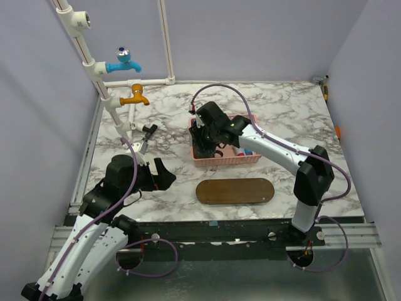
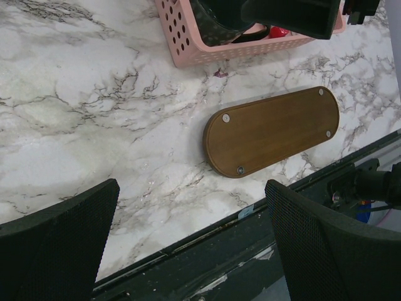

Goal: Prepare toiletry sets of a toothbrush and toothpaste on the tray

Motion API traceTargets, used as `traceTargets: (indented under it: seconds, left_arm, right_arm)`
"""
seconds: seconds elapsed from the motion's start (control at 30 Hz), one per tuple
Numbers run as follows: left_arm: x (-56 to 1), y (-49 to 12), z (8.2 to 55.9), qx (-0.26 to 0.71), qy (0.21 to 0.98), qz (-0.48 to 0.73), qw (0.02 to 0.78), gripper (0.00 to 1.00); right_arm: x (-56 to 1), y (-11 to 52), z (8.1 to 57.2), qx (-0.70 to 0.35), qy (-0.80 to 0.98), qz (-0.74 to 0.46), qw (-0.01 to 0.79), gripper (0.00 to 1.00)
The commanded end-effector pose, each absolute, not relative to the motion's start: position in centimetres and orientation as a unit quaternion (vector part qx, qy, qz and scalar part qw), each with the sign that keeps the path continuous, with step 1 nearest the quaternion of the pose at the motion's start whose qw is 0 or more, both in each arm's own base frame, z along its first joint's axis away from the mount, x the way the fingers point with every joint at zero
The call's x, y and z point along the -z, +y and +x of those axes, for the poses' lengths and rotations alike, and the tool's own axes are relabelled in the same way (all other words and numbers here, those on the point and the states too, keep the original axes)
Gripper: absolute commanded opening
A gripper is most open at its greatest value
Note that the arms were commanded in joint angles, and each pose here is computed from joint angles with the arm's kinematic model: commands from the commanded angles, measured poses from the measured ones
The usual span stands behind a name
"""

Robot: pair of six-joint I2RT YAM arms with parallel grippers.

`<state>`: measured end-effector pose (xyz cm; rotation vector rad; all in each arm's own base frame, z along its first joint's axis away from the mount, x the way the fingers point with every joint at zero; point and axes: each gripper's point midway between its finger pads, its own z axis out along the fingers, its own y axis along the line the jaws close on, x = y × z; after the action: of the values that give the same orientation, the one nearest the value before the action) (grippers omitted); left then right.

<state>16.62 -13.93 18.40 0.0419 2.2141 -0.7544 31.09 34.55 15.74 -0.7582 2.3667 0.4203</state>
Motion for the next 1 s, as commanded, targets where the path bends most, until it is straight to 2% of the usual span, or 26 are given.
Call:
traceTargets:
  seconds: [0.0,0.4,0.73,0.97]
  left_arm:
    - [-18.7,-14.4,16.5,0.306,0.866,0.031,0.394,0.99]
    - [-18.8,-14.4,16.5,0.308,0.865,0.032,0.395,0.99]
    - [-18.7,-14.5,16.4,0.310,0.864,0.035,0.394,0.99]
    - [-18.7,-14.5,16.4,0.310,0.865,0.036,0.393,0.99]
  right_arm:
    - [-15.0,35.7,30.4,-0.166,0.892,-0.309,0.284,0.49]
    - [-12.3,37.4,30.3,-0.153,0.897,-0.324,0.259,0.47]
    - [-10.4,36.1,31.2,-0.102,0.908,-0.314,0.256,0.37]
    - [-9.0,36.4,31.0,-0.097,0.912,-0.316,0.244,0.36]
